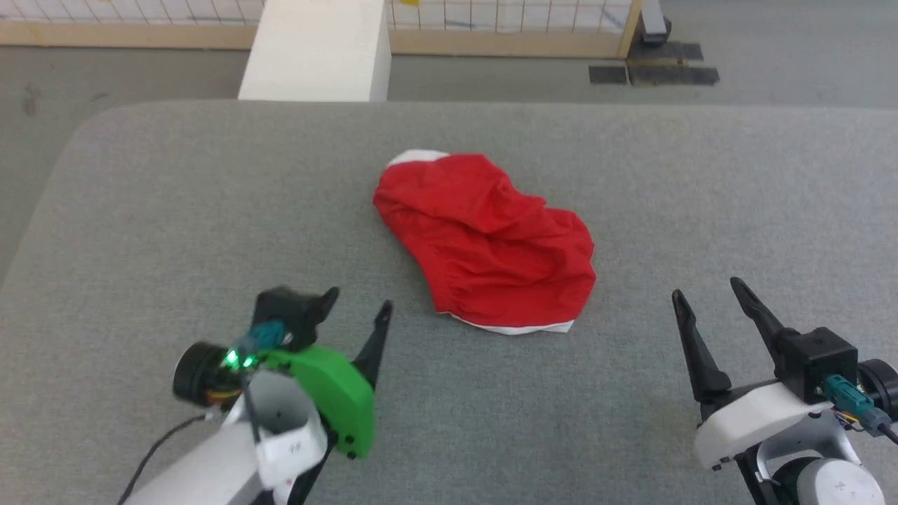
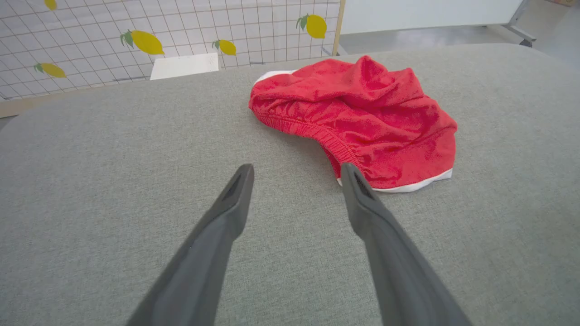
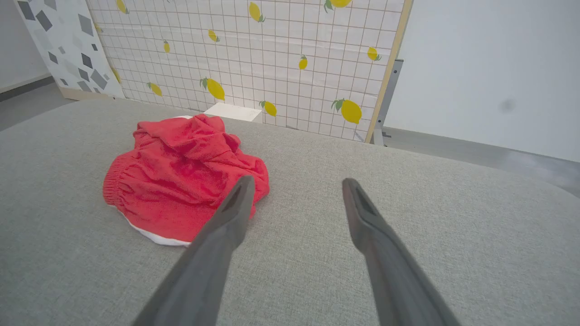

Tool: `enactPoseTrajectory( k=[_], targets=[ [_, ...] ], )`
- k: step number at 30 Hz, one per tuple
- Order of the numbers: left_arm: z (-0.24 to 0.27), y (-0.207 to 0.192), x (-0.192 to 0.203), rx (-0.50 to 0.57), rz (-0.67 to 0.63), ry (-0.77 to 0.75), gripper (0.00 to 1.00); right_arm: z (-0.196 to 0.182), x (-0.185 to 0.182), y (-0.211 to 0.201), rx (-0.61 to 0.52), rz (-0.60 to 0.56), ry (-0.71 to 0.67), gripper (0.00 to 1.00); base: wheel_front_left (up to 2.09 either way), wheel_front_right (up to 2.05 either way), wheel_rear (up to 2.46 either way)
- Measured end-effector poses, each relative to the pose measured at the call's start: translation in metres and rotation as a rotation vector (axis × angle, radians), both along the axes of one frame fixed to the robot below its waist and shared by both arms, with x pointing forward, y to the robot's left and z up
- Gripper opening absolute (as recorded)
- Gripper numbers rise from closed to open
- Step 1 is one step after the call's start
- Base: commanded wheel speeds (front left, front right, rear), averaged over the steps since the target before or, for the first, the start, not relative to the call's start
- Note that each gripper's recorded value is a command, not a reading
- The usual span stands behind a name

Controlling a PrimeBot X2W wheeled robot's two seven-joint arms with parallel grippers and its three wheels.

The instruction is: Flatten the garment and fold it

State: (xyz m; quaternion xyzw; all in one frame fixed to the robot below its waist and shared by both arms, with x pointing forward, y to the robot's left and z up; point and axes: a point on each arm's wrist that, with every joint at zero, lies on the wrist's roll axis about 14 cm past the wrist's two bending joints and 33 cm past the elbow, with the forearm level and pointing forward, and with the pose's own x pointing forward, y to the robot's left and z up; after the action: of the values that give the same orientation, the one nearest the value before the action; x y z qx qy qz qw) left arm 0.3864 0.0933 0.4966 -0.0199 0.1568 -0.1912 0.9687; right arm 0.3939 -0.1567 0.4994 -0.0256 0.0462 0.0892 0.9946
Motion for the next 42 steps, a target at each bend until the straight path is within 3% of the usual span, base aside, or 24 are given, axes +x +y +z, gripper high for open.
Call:
enactPoseTrajectory(
  k=[13, 24, 25, 26, 27, 36, 42],
  targets=[
    [-0.049, -0.051, 0.025, 0.039, -0.219, 0.517, 1.0, -0.034, 0.013, -0.02, -0.031, -0.064, 0.069, 1.0, 0.0, 0.0, 0.0],
    [-0.098, -0.059, 0.038, 0.128, -0.253, 0.675, 1.0, -0.063, 0.008, -0.037, -0.044, -0.124, 0.138, 1.0, 0.0, 0.0, 0.0],
    [-0.101, -0.06, 0.035, 0.139, -0.271, 0.681, 0.71, -0.065, 0.008, -0.037, -0.044, -0.126, 0.14, 1.0, 0.0, 0.0, 0.0],
    [-0.102, -0.061, 0.036, 0.136, -0.276, 0.676, 0.33, -0.066, 0.008, -0.038, -0.044, -0.128, 0.143, 1.0, 0.0, 0.0, 0.0],
    [-0.101, -0.063, 0.038, 0.128, -0.277, 0.663, 0.0, -0.067, 0.008, -0.037, -0.042, -0.128, 0.147, 1.0, 0.0, 0.0, 0.0],
    [-0.07, -0.059, 0.045, 0.033, -0.208, 0.509, 0.0, -0.061, 0.005, -0.031, -0.036, -0.109, 0.137, 1.0, 0.0, 0.0, 0.0],
    [-0.025, -0.03, 0.048, -0.047, -0.065, 0.348, 0.0, -0.044, 0.006, -0.019, -0.026, -0.071, 0.097, 1.0, 0.0, 0.0, 0.0]
  ],
)
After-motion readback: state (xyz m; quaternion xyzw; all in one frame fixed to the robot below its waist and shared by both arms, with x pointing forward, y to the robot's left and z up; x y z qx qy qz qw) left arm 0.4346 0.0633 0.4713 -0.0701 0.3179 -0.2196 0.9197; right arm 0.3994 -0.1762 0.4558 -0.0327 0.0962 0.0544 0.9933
